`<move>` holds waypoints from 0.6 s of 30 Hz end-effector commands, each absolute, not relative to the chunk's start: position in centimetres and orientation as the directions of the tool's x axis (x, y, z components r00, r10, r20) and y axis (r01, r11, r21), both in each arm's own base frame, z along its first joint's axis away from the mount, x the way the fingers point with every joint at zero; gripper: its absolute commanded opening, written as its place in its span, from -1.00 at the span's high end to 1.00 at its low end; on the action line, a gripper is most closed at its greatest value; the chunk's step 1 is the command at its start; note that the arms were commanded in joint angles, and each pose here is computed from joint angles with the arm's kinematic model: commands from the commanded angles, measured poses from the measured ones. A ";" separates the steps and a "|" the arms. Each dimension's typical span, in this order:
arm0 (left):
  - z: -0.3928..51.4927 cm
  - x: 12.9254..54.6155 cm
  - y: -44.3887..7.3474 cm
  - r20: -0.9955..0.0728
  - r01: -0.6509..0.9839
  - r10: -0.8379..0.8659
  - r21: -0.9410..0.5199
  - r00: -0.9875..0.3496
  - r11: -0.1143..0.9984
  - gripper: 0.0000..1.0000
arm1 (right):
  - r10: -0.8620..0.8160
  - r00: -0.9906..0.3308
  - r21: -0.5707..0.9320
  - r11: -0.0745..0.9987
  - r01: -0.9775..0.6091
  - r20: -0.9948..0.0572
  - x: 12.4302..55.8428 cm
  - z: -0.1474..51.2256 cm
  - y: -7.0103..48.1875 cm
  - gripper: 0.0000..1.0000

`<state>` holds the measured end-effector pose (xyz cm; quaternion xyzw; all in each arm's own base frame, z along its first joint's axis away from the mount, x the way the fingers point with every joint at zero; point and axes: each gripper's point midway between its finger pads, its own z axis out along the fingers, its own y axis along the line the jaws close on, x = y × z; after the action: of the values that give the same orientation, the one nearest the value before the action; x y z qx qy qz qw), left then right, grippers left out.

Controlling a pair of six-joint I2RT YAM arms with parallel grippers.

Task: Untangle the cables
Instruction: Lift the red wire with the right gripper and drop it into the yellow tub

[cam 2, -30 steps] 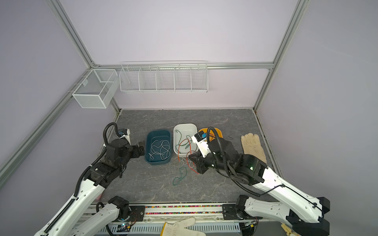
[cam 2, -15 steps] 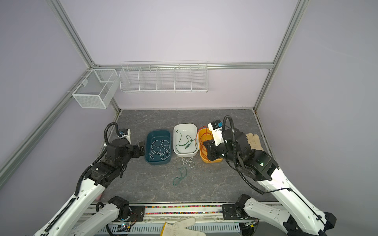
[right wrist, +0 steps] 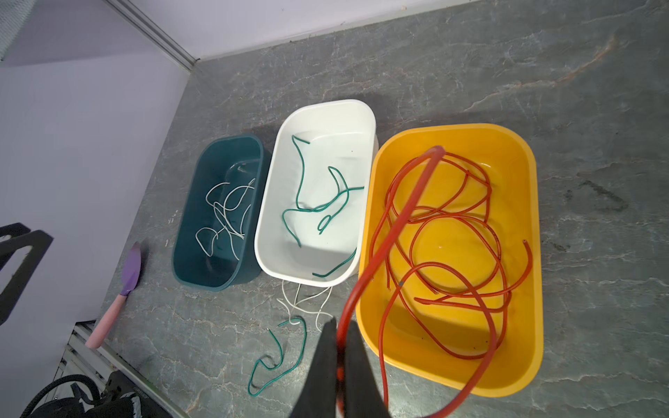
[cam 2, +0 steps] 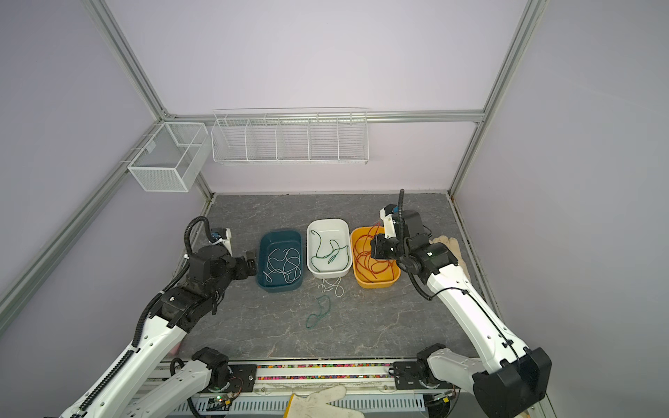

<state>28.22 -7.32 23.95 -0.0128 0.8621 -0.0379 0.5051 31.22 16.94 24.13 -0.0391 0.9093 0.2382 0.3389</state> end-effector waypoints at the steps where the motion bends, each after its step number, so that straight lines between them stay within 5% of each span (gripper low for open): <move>1: 24.6 28.3 -7.6 -0.874 0.023 -0.072 -0.095 -0.481 0.995 -0.99 | 0.124 -0.737 0.435 0.866 -0.247 -0.664 33.1 24.7 17.6 0.88; 11: 24.4 28.2 -7.7 -0.872 0.029 -0.069 -0.094 -0.486 0.995 -0.99 | 0.135 -0.788 0.380 0.915 -0.133 -0.600 36.9 19.3 16.6 0.83; 18: 24.3 28.2 -7.9 -0.871 0.035 -0.063 -0.092 -0.487 0.995 -0.99 | 0.122 -0.803 0.375 0.917 -0.134 -0.583 36.6 18.8 16.5 0.23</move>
<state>28.23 -7.46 23.85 -0.0106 0.8631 -0.0398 0.5033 36.43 16.64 17.72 -0.0022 0.9328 0.2013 0.2989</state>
